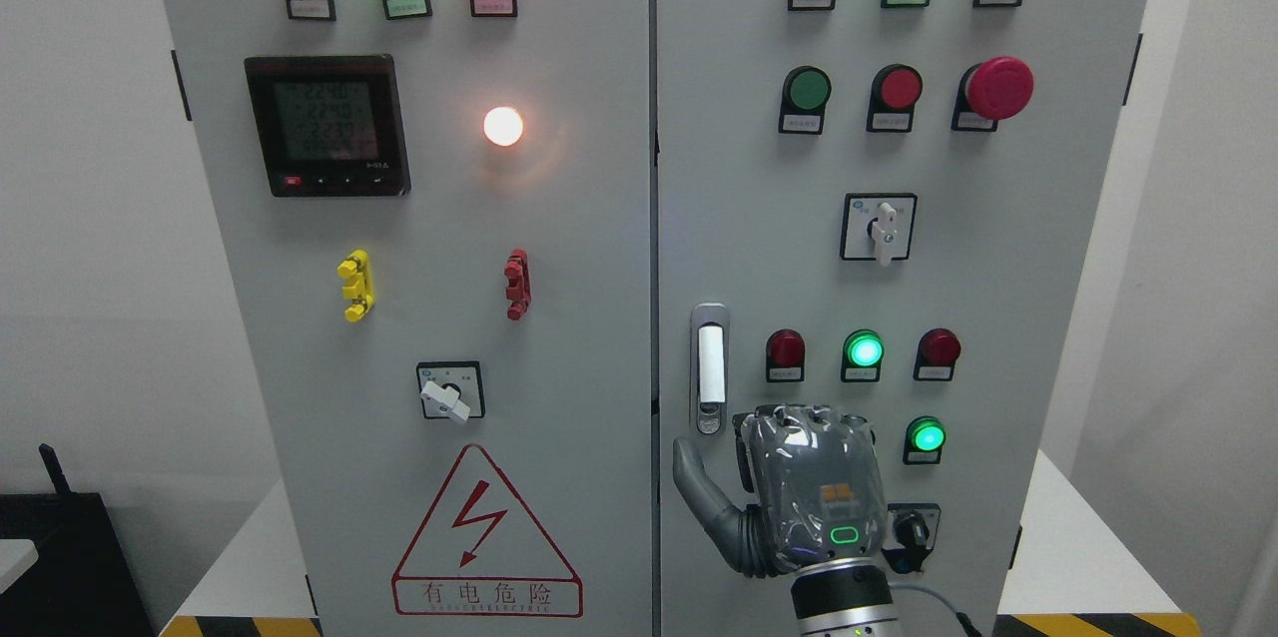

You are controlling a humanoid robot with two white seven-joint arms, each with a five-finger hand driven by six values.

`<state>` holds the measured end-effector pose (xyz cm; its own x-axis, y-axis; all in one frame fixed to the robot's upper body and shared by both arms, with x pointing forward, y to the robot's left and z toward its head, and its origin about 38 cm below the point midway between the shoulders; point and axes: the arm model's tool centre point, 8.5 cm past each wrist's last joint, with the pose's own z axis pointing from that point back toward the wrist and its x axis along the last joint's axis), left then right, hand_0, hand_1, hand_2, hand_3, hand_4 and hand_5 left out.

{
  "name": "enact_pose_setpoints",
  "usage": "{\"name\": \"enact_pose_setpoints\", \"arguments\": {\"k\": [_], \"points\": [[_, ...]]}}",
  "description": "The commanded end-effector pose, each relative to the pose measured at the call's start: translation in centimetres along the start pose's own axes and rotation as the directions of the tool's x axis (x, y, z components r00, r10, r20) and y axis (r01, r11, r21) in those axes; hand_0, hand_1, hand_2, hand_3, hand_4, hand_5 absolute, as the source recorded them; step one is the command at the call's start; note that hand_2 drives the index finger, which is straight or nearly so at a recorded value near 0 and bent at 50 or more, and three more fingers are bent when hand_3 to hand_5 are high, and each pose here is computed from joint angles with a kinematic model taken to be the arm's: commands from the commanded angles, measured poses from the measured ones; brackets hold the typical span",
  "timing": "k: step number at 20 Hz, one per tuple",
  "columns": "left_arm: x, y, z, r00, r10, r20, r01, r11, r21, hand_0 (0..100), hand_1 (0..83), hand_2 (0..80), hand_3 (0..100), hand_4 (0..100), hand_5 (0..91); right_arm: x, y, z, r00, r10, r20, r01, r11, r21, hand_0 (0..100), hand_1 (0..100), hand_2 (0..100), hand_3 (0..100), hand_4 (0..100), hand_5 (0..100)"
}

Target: Release door handle

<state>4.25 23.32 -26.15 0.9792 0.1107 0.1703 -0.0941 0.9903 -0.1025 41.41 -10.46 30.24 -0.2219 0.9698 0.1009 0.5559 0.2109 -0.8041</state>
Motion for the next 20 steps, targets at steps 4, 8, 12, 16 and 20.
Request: {"name": "enact_pose_setpoints", "arguments": {"k": [4, 8, 12, 16, 20], "points": [[-0.6, 0.1, 0.1, 1.0, 0.013, -0.016, -0.013, 1.0, 0.004, 12, 38.9, 0.0, 0, 0, 0.0, -0.6, 0.1, -1.3, 1.0, 0.018, -0.01, -0.018, 1.0, 0.001, 38, 0, 96, 100, 100, 95], [-0.6, 0.1, 0.1, 1.0, 0.013, -0.014, -0.013, 1.0, 0.004, 12, 38.9, 0.0, 0, 0, 0.0, -0.5, 0.0, -1.5, 1.0, 0.018, -0.01, -0.018, 1.0, -0.004, 38, 0, 96, 100, 100, 95], [-0.6, 0.1, 0.1, 1.0, 0.013, -0.016, -0.013, 1.0, 0.004, 12, 38.9, 0.0, 0, 0, 0.0, -0.6, 0.1, -1.7, 1.0, 0.02, -0.013, -0.02, 1.0, -0.001, 38, 0, 96, 100, 100, 95], [-0.6, 0.1, 0.1, 1.0, 0.013, -0.016, -0.013, 1.0, 0.004, 12, 38.9, 0.0, 0, 0, 0.0, -1.0, 0.1, -1.8, 0.999, 0.024, -0.024, -0.024, 1.0, -0.001, 38, 0, 96, 100, 100, 95], [-0.6, 0.1, 0.1, 1.0, 0.013, -0.014, -0.013, 1.0, 0.004, 12, 38.9, 0.0, 0, 0, 0.0, -0.9, -0.1, -2.0, 1.0, 0.021, -0.021, -0.021, 1.0, -0.01, 38, 0, 96, 100, 100, 95]]}}
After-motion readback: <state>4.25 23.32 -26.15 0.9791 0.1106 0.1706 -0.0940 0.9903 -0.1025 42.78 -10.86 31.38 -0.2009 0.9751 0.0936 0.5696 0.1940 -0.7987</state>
